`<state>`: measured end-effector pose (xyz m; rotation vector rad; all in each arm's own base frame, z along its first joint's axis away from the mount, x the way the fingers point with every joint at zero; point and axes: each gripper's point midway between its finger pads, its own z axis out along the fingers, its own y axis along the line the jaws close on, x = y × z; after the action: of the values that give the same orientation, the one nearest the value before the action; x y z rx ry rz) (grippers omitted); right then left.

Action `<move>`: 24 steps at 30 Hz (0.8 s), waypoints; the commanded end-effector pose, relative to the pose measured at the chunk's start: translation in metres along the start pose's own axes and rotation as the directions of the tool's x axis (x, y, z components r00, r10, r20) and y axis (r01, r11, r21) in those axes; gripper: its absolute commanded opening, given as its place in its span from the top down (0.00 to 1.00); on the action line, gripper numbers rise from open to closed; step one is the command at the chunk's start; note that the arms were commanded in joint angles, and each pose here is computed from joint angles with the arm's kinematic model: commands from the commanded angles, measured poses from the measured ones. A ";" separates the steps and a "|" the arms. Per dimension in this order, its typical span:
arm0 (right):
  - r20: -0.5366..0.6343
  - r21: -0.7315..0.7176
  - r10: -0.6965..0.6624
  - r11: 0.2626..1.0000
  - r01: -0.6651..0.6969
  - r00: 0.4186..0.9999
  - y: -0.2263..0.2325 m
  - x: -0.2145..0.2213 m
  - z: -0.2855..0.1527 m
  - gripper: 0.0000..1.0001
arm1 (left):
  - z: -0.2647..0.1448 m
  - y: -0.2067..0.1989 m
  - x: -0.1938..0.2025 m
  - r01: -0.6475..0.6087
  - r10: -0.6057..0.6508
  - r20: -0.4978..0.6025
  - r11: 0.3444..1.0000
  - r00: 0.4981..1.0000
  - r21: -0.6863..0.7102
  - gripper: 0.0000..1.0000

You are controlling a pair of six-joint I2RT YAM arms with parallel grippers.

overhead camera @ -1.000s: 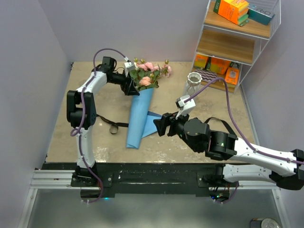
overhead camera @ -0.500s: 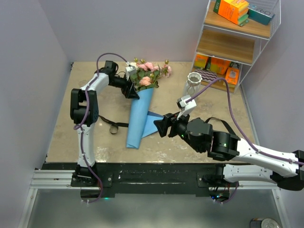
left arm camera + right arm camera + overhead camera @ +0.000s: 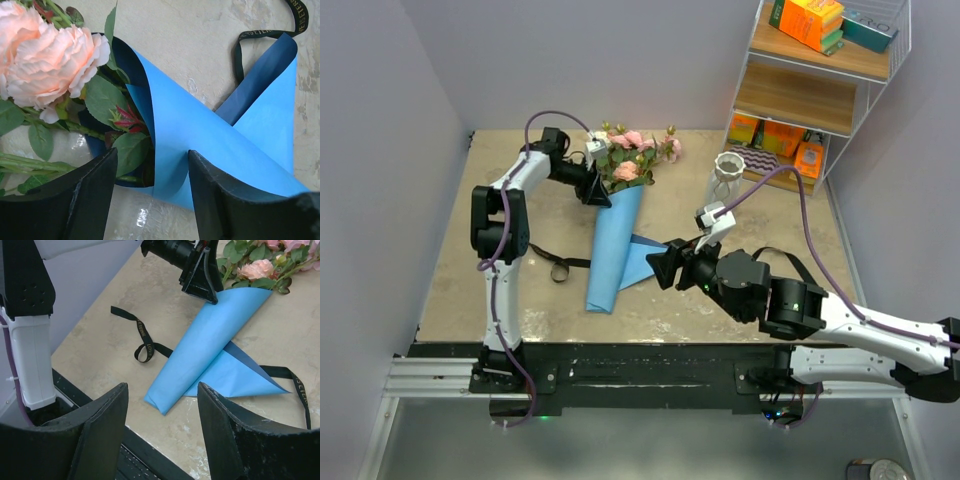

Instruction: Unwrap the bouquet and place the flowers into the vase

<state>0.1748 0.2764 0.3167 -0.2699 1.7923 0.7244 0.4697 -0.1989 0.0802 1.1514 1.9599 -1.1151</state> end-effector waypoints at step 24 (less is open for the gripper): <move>0.050 -0.033 0.056 0.998 -0.055 0.997 0.009 -0.015 -0.001 0.43 | -0.026 -0.024 -0.032 -0.075 0.076 -0.019 0.997 0.997 0.011 1.00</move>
<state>0.1756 0.2793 0.3198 -0.2597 1.7810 0.7394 0.4597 -0.1931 0.0780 1.2063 1.9980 -1.1145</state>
